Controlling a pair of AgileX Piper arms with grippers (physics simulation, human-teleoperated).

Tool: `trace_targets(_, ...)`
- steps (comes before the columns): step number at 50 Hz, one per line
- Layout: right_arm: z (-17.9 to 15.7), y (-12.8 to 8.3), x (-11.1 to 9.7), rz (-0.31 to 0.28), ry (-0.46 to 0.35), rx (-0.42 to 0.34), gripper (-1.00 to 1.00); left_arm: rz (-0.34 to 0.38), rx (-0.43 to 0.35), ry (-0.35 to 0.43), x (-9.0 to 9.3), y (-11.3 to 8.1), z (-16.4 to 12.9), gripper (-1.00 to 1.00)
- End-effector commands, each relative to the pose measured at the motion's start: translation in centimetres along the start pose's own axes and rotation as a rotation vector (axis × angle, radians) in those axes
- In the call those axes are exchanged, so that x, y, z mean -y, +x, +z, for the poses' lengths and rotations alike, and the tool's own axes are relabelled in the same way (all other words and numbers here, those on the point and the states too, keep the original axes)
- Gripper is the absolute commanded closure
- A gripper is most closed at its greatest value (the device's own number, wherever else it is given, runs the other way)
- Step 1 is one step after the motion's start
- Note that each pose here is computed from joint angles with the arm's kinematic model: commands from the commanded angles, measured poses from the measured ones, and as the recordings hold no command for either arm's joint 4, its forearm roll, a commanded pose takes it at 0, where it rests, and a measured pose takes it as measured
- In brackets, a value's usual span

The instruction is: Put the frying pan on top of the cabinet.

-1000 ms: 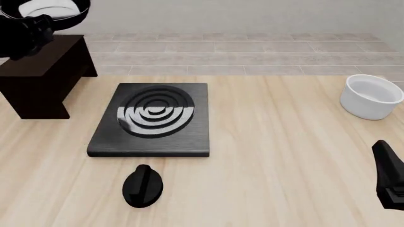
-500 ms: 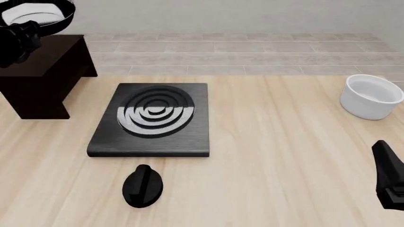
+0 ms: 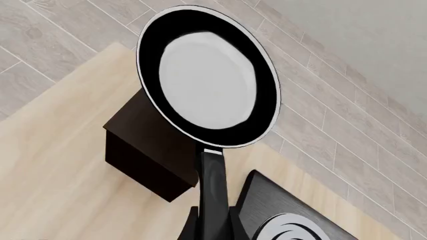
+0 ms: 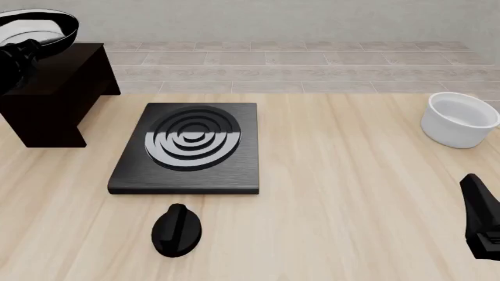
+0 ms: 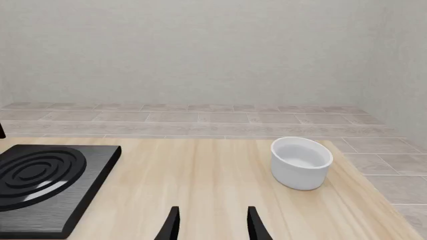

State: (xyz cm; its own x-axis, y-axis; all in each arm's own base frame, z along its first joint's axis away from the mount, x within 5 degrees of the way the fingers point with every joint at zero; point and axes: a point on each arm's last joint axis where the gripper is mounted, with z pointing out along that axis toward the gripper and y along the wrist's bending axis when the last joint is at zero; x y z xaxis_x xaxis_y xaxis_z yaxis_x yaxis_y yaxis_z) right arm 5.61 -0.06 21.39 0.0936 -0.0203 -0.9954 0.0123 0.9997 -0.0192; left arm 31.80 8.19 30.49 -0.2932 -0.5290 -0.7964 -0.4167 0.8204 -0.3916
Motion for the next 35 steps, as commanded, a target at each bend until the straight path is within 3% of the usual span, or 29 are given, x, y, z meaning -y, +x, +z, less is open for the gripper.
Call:
trace_targets(1,0.0,0.0,0.0,-0.001,0.000,-0.001,-1.00,0.048,0.035,-0.006,-0.3,-0.8,0.4,1.00)
trace_targets(35,0.0,0.0,0.0,-0.002,-0.001,-0.001,-1.00,0.042,-0.009,-0.020,-1.0,1.1,2.8,1.00)
